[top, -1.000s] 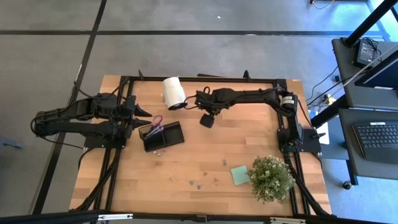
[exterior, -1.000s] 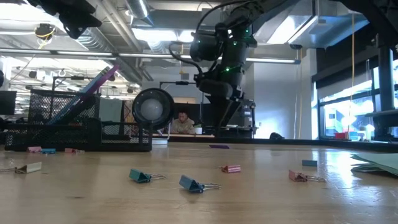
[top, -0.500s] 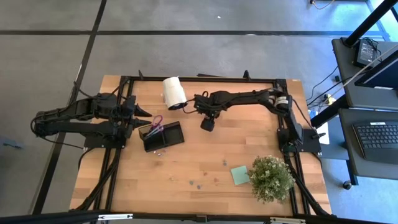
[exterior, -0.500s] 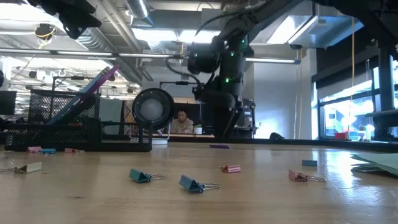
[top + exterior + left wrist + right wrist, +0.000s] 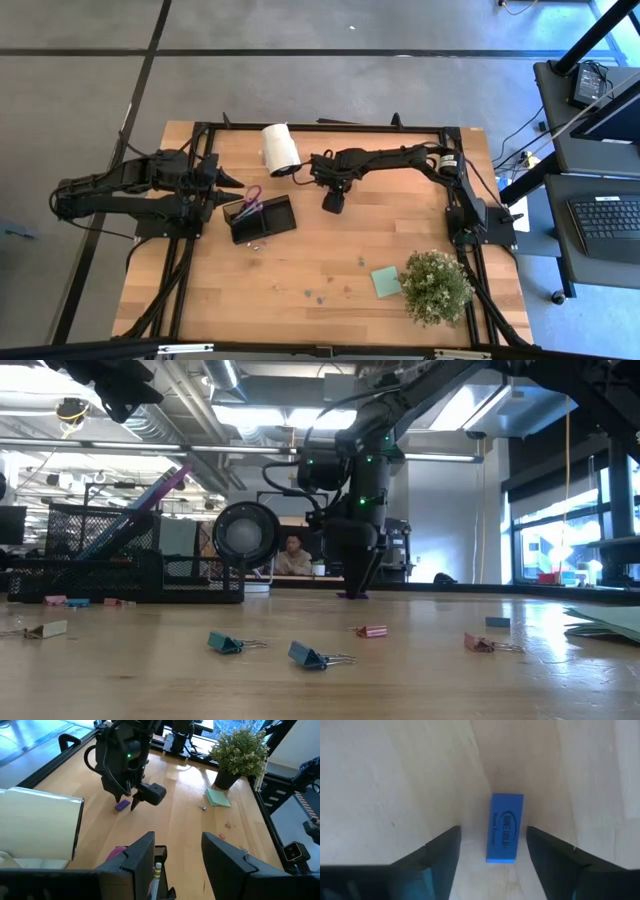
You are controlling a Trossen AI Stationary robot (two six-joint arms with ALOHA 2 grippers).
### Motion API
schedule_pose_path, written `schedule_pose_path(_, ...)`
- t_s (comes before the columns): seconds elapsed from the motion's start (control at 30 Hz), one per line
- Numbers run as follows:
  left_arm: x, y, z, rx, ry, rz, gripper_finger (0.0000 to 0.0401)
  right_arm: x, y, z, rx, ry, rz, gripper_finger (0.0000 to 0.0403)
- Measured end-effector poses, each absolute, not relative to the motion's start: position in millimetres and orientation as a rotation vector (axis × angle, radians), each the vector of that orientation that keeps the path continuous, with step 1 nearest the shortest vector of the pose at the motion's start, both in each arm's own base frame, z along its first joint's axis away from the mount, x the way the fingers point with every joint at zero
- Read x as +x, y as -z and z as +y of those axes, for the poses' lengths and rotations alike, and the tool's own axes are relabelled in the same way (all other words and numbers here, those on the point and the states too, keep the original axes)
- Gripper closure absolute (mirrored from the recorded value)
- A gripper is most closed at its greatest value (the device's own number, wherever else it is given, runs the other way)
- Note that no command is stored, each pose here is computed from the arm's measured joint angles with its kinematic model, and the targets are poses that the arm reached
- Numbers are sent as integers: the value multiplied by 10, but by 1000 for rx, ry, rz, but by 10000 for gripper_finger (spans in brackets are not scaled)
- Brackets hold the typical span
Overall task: Pick and place office supplies into organizer
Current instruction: Put the blue eraser into the black desk organizer
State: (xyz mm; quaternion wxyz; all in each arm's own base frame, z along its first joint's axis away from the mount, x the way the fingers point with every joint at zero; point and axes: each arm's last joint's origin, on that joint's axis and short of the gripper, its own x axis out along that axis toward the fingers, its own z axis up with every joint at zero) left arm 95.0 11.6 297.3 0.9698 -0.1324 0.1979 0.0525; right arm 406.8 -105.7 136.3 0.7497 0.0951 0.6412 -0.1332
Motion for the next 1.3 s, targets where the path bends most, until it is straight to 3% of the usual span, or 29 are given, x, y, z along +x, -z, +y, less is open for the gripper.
schedule_pose_path(0.73, 950, -2973, 121, -252, -119, 399, 245, 4064, -1350, -1062, 194, 307, 1408, 337)
schedule_pose_path(1.3, 950, -2973, 120, -246, -117, 399, 245, 4216, -1656, -1059, 167, 315, 1379, 349)
